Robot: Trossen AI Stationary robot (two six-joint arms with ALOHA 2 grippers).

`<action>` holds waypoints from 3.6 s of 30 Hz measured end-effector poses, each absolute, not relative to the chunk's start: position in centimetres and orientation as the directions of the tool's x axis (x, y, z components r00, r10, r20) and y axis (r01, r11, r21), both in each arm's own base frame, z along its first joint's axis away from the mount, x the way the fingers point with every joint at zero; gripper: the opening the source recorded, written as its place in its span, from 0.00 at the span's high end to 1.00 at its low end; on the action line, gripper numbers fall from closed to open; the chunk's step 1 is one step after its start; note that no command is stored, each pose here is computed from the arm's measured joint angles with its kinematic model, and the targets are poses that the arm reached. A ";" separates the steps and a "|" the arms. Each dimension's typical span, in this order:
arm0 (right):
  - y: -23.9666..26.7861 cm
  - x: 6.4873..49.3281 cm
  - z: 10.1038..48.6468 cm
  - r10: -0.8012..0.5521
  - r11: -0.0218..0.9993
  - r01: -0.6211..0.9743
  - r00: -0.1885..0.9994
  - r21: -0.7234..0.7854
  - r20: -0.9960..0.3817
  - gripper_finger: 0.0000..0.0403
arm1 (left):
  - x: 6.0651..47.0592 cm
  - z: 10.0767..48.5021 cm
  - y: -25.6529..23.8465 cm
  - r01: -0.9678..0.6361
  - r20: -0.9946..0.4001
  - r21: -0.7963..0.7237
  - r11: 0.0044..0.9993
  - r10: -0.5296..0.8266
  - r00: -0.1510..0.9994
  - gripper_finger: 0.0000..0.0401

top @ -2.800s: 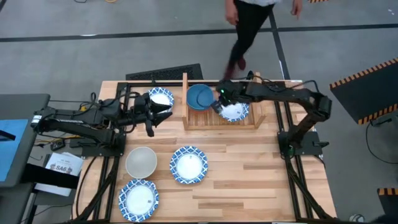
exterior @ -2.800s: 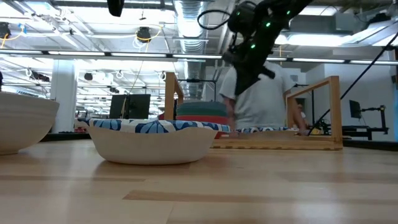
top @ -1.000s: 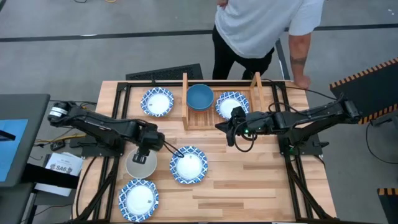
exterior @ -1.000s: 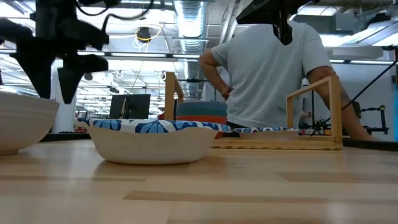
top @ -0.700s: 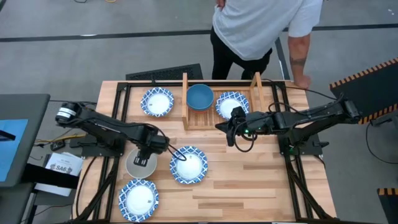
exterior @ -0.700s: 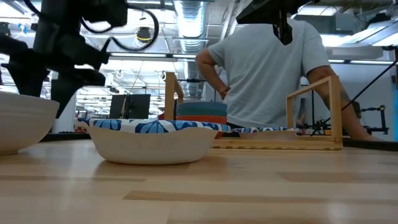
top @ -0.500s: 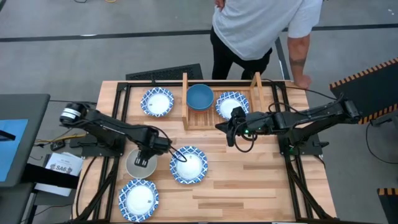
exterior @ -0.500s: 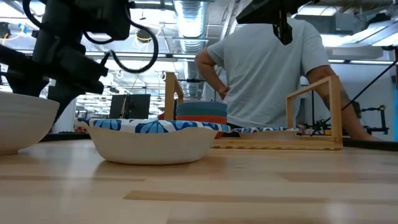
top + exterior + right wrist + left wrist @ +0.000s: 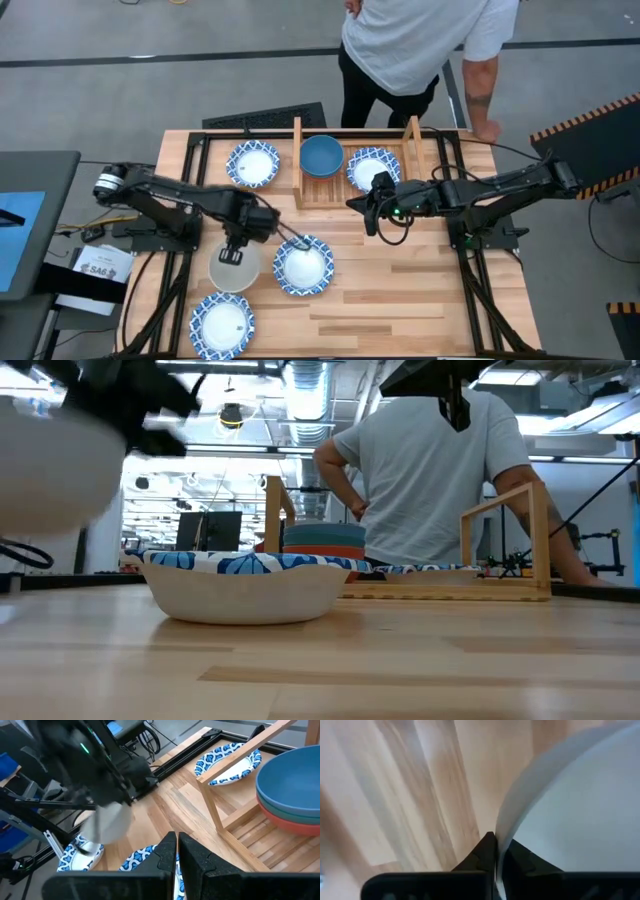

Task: Place and stack bowls onto a shelf
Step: Stack the white bowl on top of the blue bowl on the shelf

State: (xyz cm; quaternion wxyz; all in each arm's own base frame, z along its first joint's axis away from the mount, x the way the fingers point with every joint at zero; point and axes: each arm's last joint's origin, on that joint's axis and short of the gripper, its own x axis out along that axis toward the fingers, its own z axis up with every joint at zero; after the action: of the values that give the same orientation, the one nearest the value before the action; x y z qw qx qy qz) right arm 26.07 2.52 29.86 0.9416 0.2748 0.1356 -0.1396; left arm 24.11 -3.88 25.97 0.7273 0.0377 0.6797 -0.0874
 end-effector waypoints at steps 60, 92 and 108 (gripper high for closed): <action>2.6 26.3 30.4 -0.162 0.820 0.287 0.946 0.495 -0.280 0.88 | 37.3 31.7 24.3 -0.543 -0.898 0.079 0.836 0.296 0.325 1.00; 2.6 26.3 30.4 -0.163 0.819 0.288 0.946 0.496 -0.281 0.88 | 37.9 33.8 24.2 -0.522 -0.863 0.130 0.843 0.355 0.359 0.64; 2.6 26.3 30.4 -0.162 0.819 0.288 0.946 0.497 -0.280 0.88 | 39.2 38.4 22.4 -0.363 -0.616 -0.240 0.901 0.147 0.774 0.59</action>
State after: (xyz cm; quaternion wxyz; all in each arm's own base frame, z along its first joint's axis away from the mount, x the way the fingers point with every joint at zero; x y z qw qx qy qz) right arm 26.26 2.64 30.39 0.9469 0.2765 0.1134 -0.1189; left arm 39.23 22.44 38.40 0.9252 -0.1753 0.3070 0.1378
